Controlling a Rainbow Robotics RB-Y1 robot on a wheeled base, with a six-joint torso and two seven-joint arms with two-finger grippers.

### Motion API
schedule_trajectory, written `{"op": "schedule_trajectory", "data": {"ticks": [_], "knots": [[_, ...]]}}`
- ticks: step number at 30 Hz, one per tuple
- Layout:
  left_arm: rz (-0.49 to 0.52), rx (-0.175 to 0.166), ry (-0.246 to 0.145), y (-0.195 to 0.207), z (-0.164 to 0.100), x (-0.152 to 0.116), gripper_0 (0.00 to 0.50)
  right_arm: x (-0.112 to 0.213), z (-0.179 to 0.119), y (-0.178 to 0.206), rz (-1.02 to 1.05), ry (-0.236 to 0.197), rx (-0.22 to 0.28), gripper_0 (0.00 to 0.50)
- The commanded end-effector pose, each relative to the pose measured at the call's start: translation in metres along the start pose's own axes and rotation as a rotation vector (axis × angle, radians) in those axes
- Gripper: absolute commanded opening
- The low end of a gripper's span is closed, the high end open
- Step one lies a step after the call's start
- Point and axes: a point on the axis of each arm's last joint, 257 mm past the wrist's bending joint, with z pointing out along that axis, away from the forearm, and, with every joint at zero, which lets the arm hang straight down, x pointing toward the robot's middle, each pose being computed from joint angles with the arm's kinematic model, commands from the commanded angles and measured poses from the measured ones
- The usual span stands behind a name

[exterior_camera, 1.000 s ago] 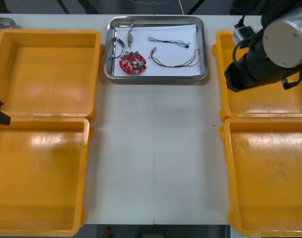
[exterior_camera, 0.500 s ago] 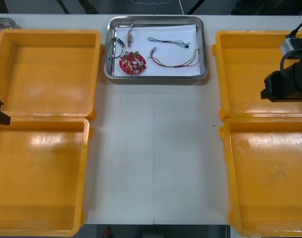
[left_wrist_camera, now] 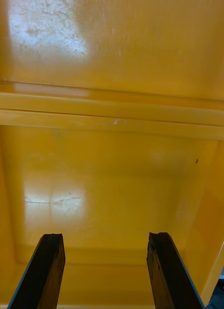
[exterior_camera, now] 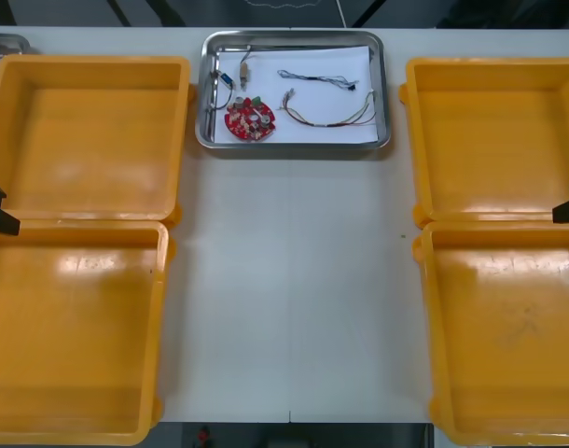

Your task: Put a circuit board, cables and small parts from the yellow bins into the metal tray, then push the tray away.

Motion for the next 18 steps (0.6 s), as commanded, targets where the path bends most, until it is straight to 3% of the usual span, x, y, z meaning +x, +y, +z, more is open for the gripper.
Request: {"op": "schedule_trajectory", "data": {"ticks": [1,10,18], "knots": [[0.110,-0.037,-0.041,0.011,-0.016,-0.008,0.500,0.004,-0.017,-0.019,0.009,-0.023,0.049,0.500],[0.110,-0.037,-0.041,0.011,-0.016,-0.008,0.500,0.025,-0.009,-0.025,0.027,0.027,0.049,0.500],[0.110,-0.037,-0.041,0.011,-0.016,-0.008,0.500,0.022,-0.014,-0.031,0.022,0.021,0.059,0.500]]}}
